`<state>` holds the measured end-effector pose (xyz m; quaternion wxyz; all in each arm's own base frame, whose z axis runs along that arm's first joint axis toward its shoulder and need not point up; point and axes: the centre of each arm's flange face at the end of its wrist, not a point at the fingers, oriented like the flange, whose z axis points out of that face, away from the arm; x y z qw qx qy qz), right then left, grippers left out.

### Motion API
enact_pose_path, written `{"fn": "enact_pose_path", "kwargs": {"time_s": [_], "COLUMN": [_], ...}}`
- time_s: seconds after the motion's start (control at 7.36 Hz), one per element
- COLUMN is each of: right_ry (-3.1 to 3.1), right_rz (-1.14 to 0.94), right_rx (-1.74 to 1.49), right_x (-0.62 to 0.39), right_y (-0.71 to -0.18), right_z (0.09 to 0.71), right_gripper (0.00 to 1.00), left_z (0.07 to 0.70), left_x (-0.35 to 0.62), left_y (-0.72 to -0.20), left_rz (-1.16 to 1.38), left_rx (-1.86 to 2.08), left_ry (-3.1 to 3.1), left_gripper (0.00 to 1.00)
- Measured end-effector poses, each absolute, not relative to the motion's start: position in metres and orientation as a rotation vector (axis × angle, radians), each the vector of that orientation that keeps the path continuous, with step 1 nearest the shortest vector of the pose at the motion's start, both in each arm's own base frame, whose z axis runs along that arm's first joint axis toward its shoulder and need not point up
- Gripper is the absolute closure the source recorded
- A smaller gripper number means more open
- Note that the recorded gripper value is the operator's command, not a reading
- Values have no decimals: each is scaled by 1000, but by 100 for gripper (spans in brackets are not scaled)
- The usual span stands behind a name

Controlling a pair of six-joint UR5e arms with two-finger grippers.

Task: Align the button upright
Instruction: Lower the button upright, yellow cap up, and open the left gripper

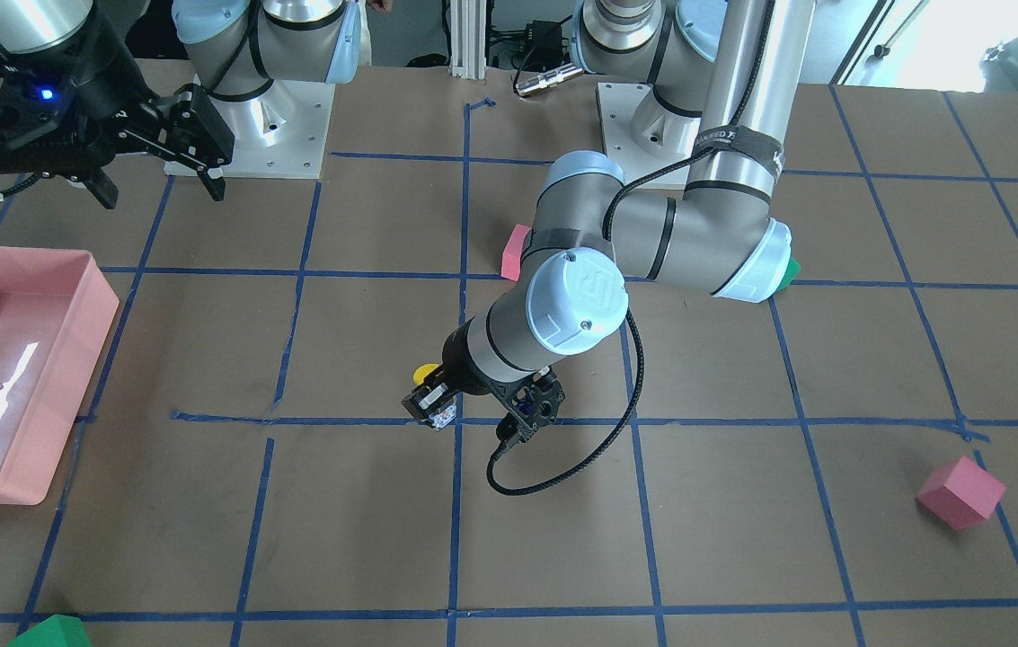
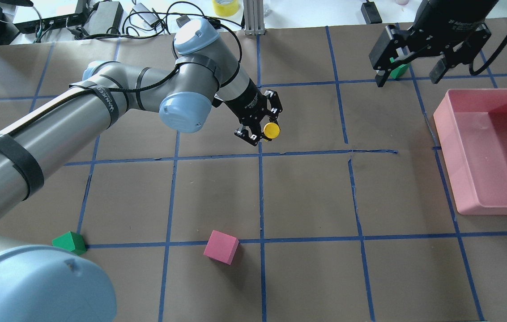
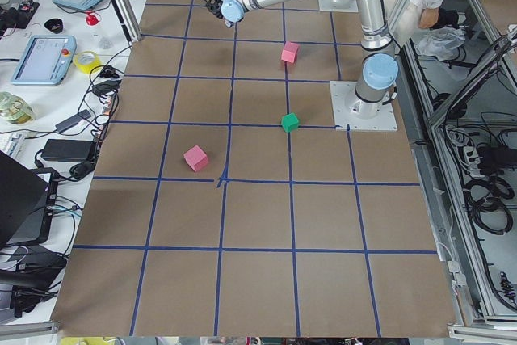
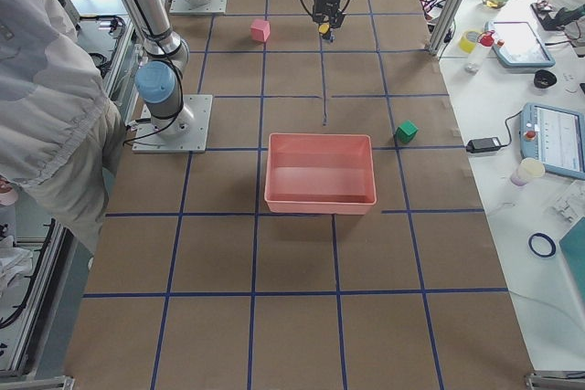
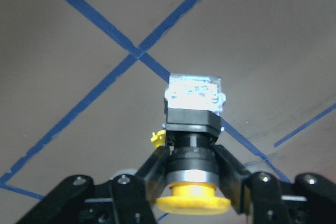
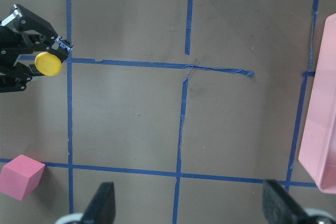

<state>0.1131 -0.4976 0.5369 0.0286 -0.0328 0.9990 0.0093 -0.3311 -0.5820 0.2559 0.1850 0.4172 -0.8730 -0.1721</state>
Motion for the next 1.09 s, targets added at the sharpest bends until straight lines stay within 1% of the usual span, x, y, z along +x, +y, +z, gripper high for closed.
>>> {"fn": "enact_pose_path", "kwargs": {"time_s": [0.27, 0.82, 1.09], "right_ry": [3082, 3081, 3082], "right_rz": [30, 33, 35], "right_rx": [-98, -93, -92], "right_x": [112, 110, 110], "right_y": [-498, -498, -498], "right_z": [537, 536, 535], "right_gripper": [0, 0, 0], "left_z": [243, 234, 222], "left_x": [-310, -296, -293], "left_y": [-587, -573, -571], "left_rz": [-570, -712, -775], "left_rx": [1256, 1514, 1572], "left_ry": [-2366, -2271, -2210], "left_gripper": [98, 100, 100]}}
